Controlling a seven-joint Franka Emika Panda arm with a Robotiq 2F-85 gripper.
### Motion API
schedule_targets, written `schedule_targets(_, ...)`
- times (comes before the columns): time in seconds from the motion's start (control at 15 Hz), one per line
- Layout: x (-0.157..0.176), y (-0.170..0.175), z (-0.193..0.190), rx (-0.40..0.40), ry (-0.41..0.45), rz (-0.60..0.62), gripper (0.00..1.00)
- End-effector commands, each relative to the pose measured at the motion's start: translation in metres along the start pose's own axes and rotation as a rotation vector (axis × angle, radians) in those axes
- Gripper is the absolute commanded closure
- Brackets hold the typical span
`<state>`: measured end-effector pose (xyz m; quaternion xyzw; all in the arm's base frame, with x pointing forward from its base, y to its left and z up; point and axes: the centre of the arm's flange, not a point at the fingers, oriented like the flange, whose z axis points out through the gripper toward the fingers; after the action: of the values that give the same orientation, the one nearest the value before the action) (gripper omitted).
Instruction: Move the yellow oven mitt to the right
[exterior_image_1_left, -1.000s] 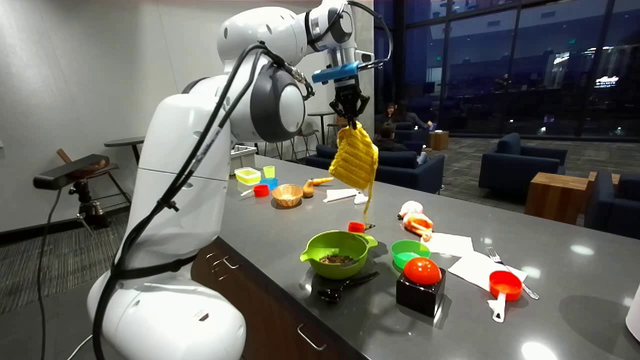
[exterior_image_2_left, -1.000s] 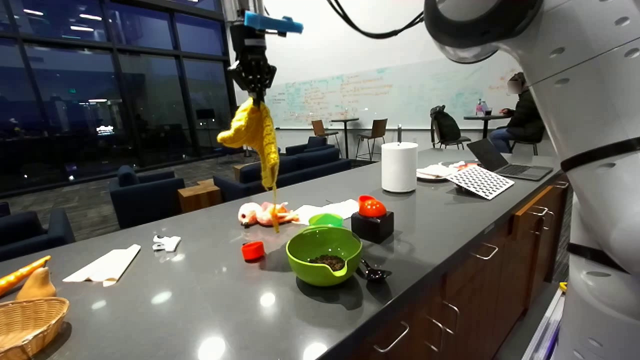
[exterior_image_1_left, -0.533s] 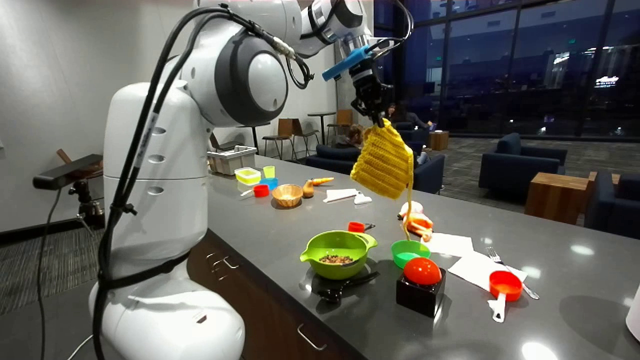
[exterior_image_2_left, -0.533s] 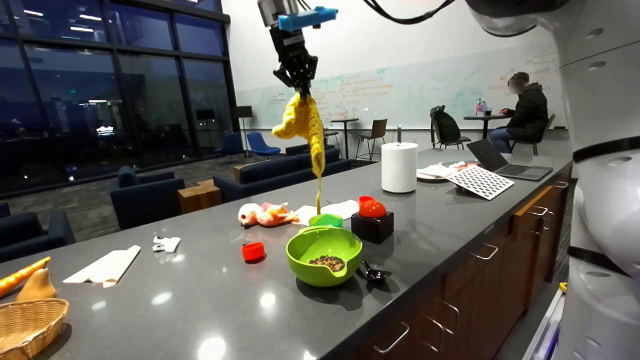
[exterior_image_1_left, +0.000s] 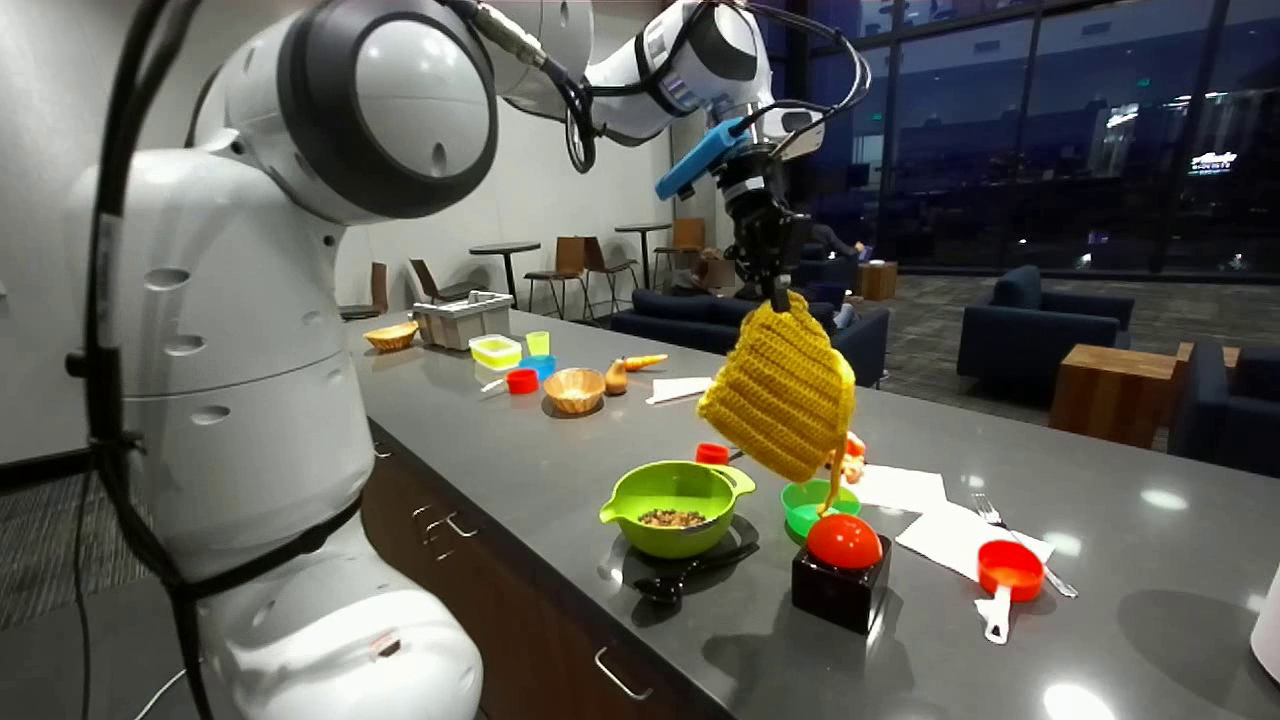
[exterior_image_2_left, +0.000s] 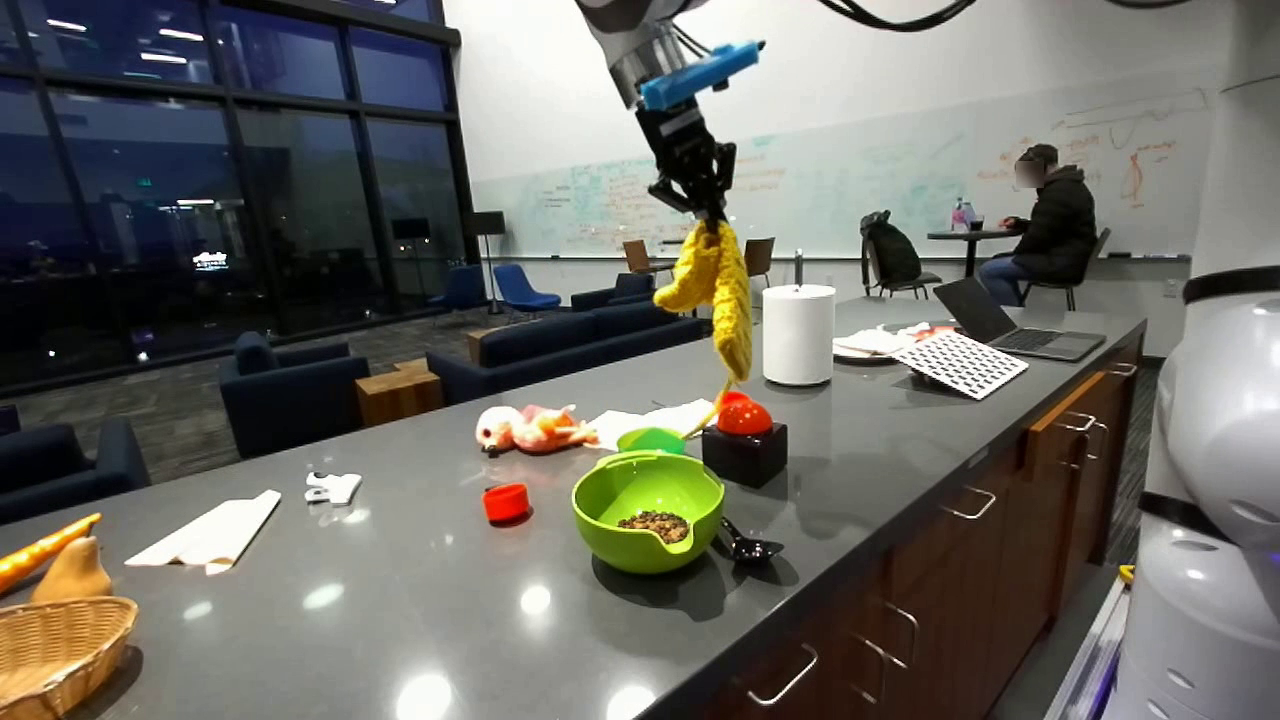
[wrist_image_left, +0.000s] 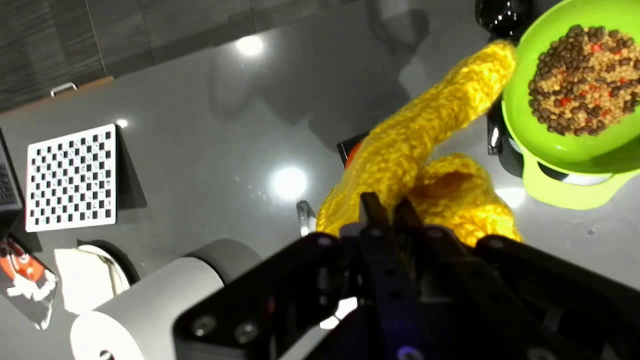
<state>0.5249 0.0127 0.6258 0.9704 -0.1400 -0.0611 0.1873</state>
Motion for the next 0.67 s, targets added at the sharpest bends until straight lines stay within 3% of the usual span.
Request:
schedule_targets(0.0, -0.059, 0.031, 0.029, -0.013, -0.065, 0.089, 0.98)
schedule_targets(0.27, -0.087, 0.053, 0.057, -0.045, -0.135, 0.141, 0.98)
schedule_targets(0.6, -0.093, 0.042, 0.099, -0.012, -0.163, 0.135, 0.98)
